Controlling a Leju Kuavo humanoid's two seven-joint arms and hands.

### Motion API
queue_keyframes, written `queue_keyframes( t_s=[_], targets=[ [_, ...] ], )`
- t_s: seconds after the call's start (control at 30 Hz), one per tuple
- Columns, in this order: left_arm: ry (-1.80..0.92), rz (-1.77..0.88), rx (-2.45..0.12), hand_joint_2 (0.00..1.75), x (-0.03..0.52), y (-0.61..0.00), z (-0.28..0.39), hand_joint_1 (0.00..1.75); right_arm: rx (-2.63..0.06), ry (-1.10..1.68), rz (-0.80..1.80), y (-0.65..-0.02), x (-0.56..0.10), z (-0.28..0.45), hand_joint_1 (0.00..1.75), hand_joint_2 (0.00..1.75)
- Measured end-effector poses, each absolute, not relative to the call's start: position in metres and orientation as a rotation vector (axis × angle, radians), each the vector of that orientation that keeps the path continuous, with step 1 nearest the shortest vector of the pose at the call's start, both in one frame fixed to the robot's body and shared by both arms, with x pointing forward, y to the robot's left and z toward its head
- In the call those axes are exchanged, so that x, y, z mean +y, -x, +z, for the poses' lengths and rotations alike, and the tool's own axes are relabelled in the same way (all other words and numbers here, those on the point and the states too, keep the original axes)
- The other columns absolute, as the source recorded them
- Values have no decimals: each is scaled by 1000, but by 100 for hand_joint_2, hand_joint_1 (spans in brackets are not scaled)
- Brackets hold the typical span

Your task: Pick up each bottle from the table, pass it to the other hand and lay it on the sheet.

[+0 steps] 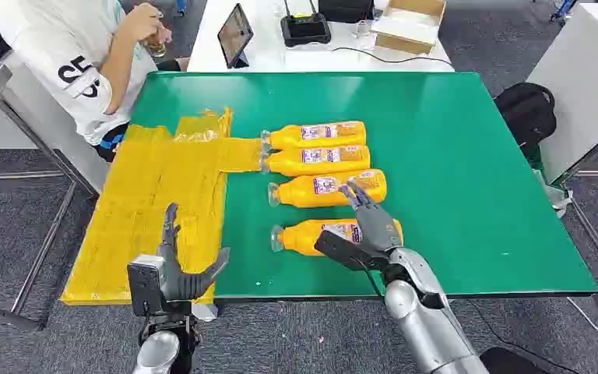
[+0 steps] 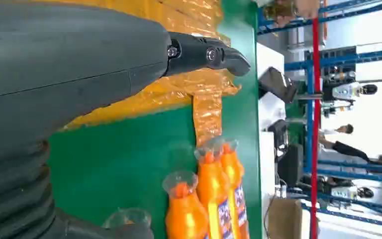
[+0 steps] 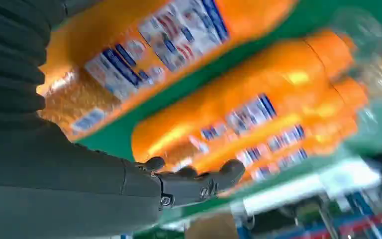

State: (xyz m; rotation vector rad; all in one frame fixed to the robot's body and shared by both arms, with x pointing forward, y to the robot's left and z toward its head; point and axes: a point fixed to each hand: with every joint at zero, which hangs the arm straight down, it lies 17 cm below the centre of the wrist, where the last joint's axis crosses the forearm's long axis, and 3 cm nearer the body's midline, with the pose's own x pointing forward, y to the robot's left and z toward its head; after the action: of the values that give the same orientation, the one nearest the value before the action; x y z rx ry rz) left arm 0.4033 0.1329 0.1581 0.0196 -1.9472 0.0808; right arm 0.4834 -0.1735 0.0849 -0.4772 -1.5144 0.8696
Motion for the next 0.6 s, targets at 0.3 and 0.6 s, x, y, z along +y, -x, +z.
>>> queue_keyframes(
  t_s=[0.3,0.6],
  targets=[
    [-30,94,-1916,175,140,-408,150,0,-1413,423,994,-476,-174,44,0,175],
    [-49,131,-1879,175,151,-413,139,0,-1367,433,1043,-471,-181,29,0,175]
  ],
)
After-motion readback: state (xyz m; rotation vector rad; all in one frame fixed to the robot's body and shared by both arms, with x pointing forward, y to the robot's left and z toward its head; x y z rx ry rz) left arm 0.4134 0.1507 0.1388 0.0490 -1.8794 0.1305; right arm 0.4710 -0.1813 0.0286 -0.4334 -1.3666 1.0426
